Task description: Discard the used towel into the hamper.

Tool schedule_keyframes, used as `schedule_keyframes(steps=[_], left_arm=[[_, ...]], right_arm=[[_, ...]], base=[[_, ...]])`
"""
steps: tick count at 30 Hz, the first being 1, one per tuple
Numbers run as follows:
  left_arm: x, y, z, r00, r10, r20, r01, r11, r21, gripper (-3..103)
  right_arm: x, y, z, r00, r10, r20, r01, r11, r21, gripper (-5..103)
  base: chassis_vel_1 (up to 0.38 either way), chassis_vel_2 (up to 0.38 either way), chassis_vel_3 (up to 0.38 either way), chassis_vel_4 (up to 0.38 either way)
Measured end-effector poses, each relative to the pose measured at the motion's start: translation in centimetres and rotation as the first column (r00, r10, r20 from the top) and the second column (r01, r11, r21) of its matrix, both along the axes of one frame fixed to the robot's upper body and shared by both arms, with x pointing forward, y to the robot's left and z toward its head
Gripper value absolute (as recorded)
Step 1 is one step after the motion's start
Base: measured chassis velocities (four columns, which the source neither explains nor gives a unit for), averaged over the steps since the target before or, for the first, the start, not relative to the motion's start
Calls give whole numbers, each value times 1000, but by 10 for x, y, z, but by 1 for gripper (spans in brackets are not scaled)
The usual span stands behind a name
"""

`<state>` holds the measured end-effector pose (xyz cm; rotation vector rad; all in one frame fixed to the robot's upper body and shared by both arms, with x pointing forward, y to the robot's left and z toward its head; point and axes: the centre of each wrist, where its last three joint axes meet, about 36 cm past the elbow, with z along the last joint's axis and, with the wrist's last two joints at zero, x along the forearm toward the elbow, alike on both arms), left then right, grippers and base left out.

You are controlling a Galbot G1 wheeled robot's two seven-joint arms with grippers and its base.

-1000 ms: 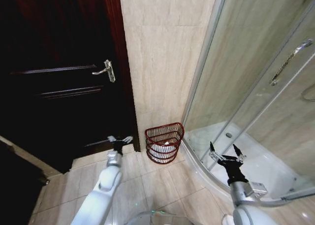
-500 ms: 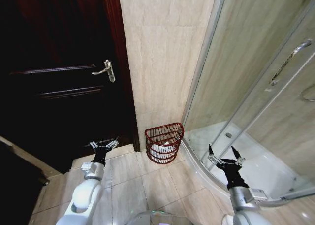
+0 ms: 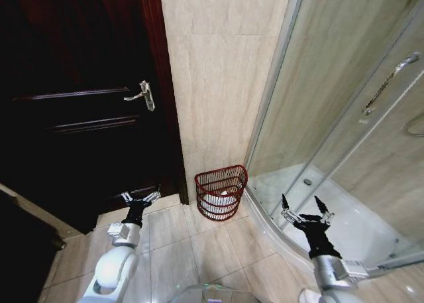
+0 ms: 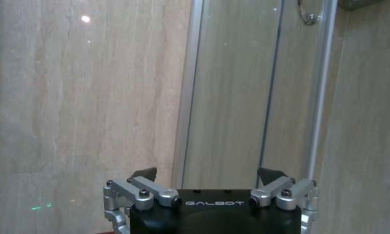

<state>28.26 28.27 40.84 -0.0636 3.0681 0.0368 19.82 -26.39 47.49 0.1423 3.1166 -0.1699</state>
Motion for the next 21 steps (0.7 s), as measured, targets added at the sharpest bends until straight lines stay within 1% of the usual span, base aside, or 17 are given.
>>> schedule_keyframes(steps=[7, 14, 21], left_arm=[[0, -6, 1, 1000, -11, 6, 11, 1000, 1, 100], [-3, -6, 3, 1000, -8, 11, 8, 1000, 4, 100], [-5, -8, 4, 1000, -6, 14, 6, 1000, 2, 100]], right_arm=[[-4, -1, -2, 1000, -8, 13, 8, 1000, -5, 100], [-6, 0, -4, 1000, -7, 15, 7, 1000, -7, 100], [-6, 0, -4, 1000, -8, 14, 8, 1000, -8, 100]], base=[[19, -19, -20, 20], [58, -53, -54, 56], [0, 0, 0, 0]])
